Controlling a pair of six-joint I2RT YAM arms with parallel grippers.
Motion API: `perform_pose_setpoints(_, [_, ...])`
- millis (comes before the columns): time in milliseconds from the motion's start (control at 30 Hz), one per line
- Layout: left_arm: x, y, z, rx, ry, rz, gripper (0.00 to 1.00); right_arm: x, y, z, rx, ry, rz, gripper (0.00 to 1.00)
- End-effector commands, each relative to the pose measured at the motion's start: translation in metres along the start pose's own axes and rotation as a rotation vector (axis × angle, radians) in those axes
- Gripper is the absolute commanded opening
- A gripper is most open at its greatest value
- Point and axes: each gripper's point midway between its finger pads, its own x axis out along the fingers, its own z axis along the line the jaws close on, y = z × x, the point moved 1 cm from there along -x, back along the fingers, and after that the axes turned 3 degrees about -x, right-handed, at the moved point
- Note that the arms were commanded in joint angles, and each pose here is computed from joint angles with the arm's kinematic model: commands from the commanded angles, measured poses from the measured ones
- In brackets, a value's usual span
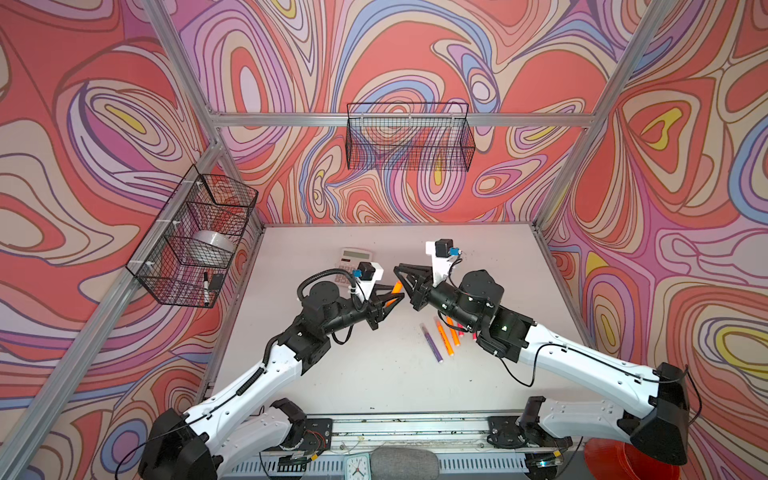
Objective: Insert the pens into the pen caps
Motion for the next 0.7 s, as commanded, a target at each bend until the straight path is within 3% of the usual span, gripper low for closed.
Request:
perform_pose_setpoints(0, [-0.024, -0.030, 0.017, -0.015, -0.110, -0.213, 0.64, 0.005, 0.070, -0.026, -0.045, 0.136, 0.298, 0.00])
perform_pose_setpoints(133, [-0.042, 0.046, 0.027, -0.149, -0.136, -0.093, 0.79, 0.014, 0.057, -0.052, -0.068, 0.259, 0.294, 0.00])
perform_pose_setpoints(300, [-0.074, 0.100, 0.045, -0.276, -0.283, -0.039, 0.85, 0.020, 0.067, -0.092, -0.059, 0.322, 0.381, 0.00])
perform_pose_setpoints(367, [-0.085, 0.108, 0.051, -0.295, -0.353, -0.011, 0.85, 0.022, 0.086, -0.110, -0.044, 0.342, 0.486, 0.00])
perform_pose_setpoints(533, [-0.129, 0.104, 0.079, -0.349, -0.668, 0.003, 0.88, 0.023, 0.147, -0.129, -0.027, 0.324, 0.688, 0.00])
perform_pose_setpoints(667, [-0.146, 0.098, 0.092, -0.344, -0.803, -0.003, 0.95, 0.033, 0.188, -0.132, 0.005, 0.280, 0.817, 0.00])
